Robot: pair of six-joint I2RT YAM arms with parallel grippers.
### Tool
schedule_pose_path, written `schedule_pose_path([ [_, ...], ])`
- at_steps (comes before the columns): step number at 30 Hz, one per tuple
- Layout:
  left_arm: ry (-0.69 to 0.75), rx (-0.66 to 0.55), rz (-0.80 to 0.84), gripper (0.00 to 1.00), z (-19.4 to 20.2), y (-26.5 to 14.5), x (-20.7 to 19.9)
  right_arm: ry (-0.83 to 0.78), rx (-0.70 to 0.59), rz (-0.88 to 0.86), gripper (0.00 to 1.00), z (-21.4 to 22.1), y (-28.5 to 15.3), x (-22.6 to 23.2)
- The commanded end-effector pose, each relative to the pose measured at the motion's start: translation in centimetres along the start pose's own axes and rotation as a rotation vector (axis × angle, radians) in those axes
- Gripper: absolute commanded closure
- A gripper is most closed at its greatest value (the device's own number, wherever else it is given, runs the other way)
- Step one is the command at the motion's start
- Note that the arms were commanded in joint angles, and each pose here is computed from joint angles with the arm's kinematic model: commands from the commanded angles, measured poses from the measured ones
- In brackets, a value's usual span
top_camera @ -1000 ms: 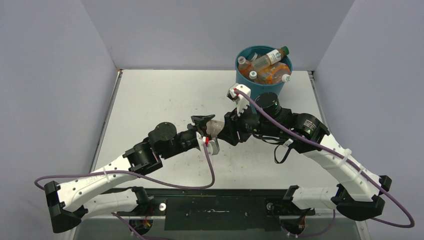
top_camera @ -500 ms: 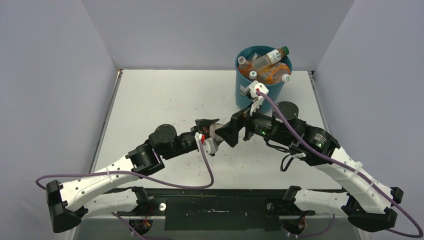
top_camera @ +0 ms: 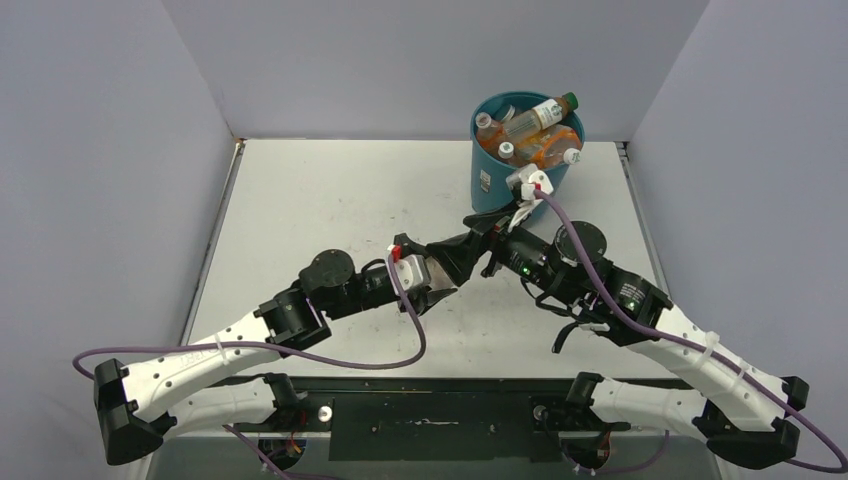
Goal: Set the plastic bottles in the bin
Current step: Place the plastic bottle in the trash bin.
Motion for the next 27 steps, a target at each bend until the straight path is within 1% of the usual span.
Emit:
schedule_pose_path([
  [1, -0.072, -0.082, -0.044, 1.0, -3.0, 0.3, 1.0, 0.018, -0.054, 0.003, 0.0, -0.2, 0.7, 0.6],
  [5, -0.086, -0.071, -0.045, 1.0, -2.8, 0.5, 1.0, 0.026, -0.046, 0.02, 0.07, 0.4, 1.2, 0.5],
  [7, -0.093, -0.067, -0.058, 1.0, -2.7, 0.5, 1.2, 0.028, -0.038, 0.029, 0.21, 0.7, 1.3, 0.4],
  [9, -0.097, -0.067, -0.068, 1.0, -2.8, 0.4, 1.3, 0.034, -0.036, 0.037, 0.44, 0.8, 1.4, 0.3],
  [10, -0.101, -0.067, -0.074, 1.0, -2.8, 0.4, 1.4, 0.035, -0.034, 0.041, 0.51, 0.8, 1.5, 0.2],
  [11, -0.108, -0.069, -0.08, 1.0, -2.9, 0.4, 1.4, 0.036, -0.03, 0.045, 0.53, 0.9, 1.5, 0.2],
  [12, -0.114, -0.071, -0.09, 1.0, -3.0, 0.3, 1.6, 0.04, -0.027, 0.051, 0.51, 0.9, 1.5, 0.2],
  [13, -0.118, -0.072, -0.097, 1.0, -3.0, 0.3, 1.7, 0.045, -0.024, 0.063, 0.4, 0.9, 1.5, 0.0],
  [14, -0.121, -0.074, -0.103, 1.0, -3.1, 0.3, 1.7, 0.052, -0.026, 0.08, 0.24, 0.9, 1.4, -0.2],
  [15, -0.126, -0.078, -0.109, 1.0, -3.1, 0.3, 1.8, 0.055, -0.029, 0.098, 0.15, 0.9, 1.3, -0.4],
  [16, -0.13, -0.084, -0.116, 1.0, -3.3, 0.2, 1.9, 0.065, -0.039, 0.113, 0.09, 0.9, 1.1, -0.7],
  [18, -0.132, -0.092, -0.124, 1.0, -3.3, 0.2, 2.0, 0.075, -0.056, 0.134, 0.05, 0.9, 0.5, -1.2],
  [19, -0.133, -0.097, -0.13, 1.0, -3.4, 0.1, 2.1, 0.079, -0.06, 0.14, 0.05, 1.0, 0.3, -1.3],
  [21, -0.134, -0.107, -0.146, 1.0, -3.5, -0.1, 2.3, 0.085, -0.063, 0.143, 0.08, 1.2, 0.1, -1.5],
  [23, -0.134, -0.117, -0.154, 1.0, -3.6, -0.2, 2.3, 0.089, -0.057, 0.131, 0.2, 1.4, 0.2, -1.4],
  [25, -0.138, -0.128, -0.16, 1.0, -3.8, -0.3, 2.4, 0.098, -0.048, 0.112, 0.36, 1.7, 0.4, -1.1],
  [27, -0.138, -0.137, -0.162, 1.0, -4.0, -0.3, 2.5, 0.103, -0.046, 0.108, 0.49, 1.8, 0.7, -1.1],
])
Point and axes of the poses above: each gripper's point midway between its finger pads, its own y axis out along the fingers, its own x axis along the line the jaws close on, z = x × y, the point moved 4 cm from there along -y, back along the fingers, and after that the axes turned 10 degrees about y, right-handed, at the moved point
